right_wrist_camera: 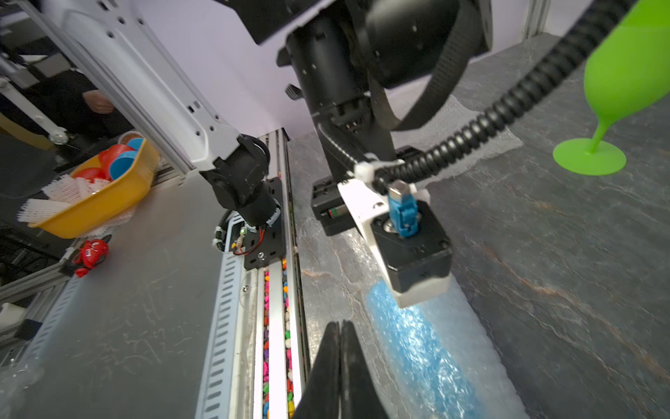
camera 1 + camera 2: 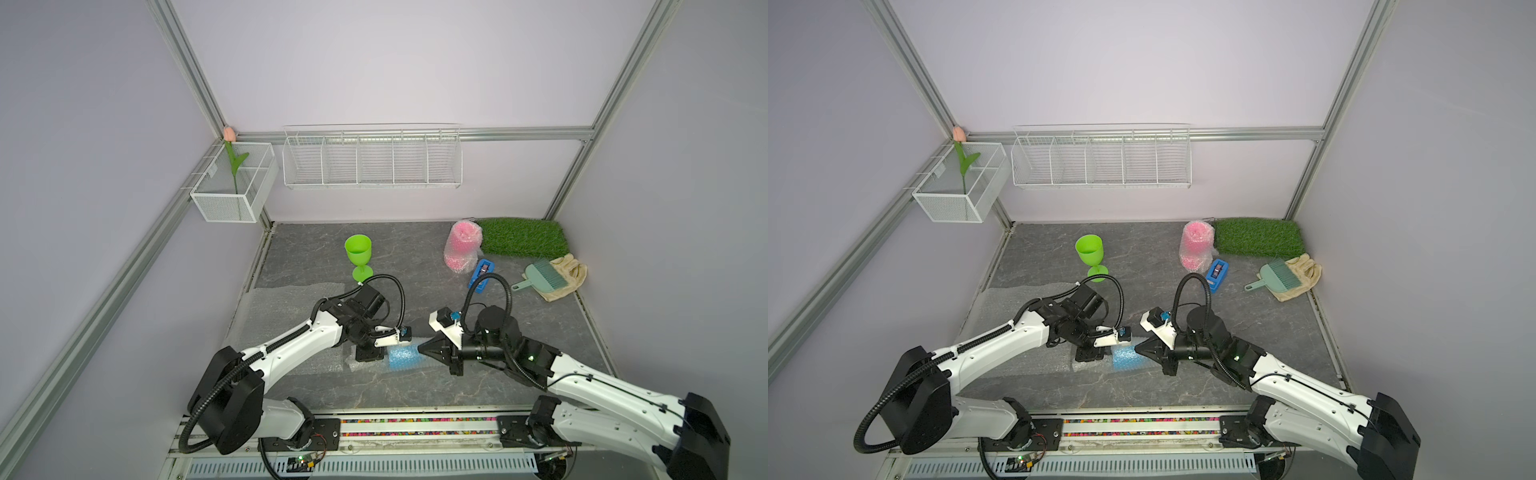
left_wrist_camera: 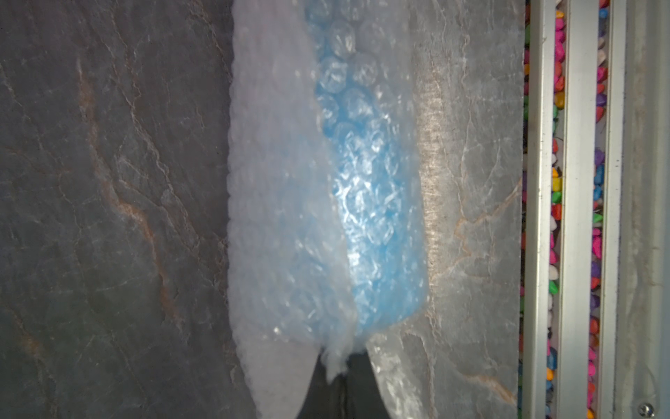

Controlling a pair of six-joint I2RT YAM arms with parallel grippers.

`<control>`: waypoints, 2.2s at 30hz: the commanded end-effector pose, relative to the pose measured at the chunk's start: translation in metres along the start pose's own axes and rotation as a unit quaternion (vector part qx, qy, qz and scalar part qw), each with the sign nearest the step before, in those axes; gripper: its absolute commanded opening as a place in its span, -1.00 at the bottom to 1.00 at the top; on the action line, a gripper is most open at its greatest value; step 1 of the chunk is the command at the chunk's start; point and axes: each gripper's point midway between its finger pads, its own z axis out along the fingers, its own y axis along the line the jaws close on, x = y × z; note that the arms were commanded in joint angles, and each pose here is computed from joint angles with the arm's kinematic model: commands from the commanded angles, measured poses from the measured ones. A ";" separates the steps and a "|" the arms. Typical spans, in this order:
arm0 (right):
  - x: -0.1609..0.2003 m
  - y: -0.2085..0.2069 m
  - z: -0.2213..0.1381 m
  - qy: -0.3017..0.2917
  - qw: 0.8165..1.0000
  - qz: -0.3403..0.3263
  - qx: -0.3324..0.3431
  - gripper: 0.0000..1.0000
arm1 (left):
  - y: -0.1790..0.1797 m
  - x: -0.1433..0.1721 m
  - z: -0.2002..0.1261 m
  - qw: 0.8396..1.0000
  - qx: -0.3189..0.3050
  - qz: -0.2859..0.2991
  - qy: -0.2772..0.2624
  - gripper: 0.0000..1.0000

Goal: Wrap wine glasses in bubble wrap
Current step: Stick the tape on the bubble wrap.

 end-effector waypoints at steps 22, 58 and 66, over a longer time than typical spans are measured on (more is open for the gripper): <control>0.006 -0.024 0.005 0.008 0.999 0.006 0.051 -0.86 | -0.008 -0.002 0.003 1.000 0.019 0.010 -0.002 -0.93; 0.003 -0.062 0.014 0.000 0.998 0.017 0.056 -0.86 | -0.012 -0.001 0.009 0.999 0.030 0.011 0.005 -0.93; -0.002 -0.103 0.033 0.016 0.998 0.023 0.057 -0.86 | -0.015 0.001 0.011 0.999 0.029 0.017 0.012 -0.95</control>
